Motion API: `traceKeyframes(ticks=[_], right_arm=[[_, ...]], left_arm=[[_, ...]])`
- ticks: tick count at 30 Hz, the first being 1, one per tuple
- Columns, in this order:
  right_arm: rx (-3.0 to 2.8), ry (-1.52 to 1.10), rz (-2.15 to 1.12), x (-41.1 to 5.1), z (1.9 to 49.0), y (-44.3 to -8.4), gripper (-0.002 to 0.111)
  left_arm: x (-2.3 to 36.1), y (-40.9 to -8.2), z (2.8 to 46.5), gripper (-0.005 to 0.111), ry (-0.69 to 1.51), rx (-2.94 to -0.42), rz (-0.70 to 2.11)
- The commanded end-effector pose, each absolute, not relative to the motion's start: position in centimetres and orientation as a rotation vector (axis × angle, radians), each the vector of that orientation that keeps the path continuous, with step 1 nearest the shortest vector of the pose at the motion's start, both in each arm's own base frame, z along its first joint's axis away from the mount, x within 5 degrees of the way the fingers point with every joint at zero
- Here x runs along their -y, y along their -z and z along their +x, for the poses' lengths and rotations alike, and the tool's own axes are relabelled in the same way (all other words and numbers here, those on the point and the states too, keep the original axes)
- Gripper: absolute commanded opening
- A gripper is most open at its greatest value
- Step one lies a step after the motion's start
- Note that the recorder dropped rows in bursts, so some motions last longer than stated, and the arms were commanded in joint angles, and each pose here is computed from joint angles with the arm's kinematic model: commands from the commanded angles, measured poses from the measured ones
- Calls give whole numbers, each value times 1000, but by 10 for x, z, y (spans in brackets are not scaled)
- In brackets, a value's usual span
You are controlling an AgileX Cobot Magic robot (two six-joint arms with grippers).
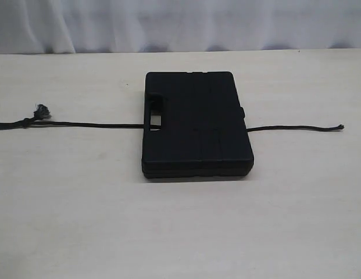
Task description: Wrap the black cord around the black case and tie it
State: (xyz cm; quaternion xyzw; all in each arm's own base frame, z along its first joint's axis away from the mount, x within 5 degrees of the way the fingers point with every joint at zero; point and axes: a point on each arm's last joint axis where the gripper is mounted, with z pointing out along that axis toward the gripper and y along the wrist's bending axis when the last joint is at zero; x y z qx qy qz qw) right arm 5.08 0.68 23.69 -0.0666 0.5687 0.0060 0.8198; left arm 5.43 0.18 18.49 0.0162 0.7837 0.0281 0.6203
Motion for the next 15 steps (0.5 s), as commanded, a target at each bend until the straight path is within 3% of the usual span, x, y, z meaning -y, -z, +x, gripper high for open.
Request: traceKeyframes(ticks=[1, 7, 10, 13, 15], right_arm=[[-857, -316, 12, -7, 33, -265, 4], [-868, -441, 15, -10, 24, -311, 5], [-1099, -362, 42, -8, 33, -340, 14], [-1428, -224, 186, 3, 58, -377, 47], [-1634, -129, 149, 2, 77, -389, 60]], left_arm=[[-1, -185, 54, 0, -52, -1792, 33], [-1, -185, 54, 0, -52, -1792, 33], [-1, -185, 54, 0, -52, -1792, 33], [-1, -185, 54, 0, -52, -1792, 33], [-1, -185, 54, 0, -52, -1792, 33]])
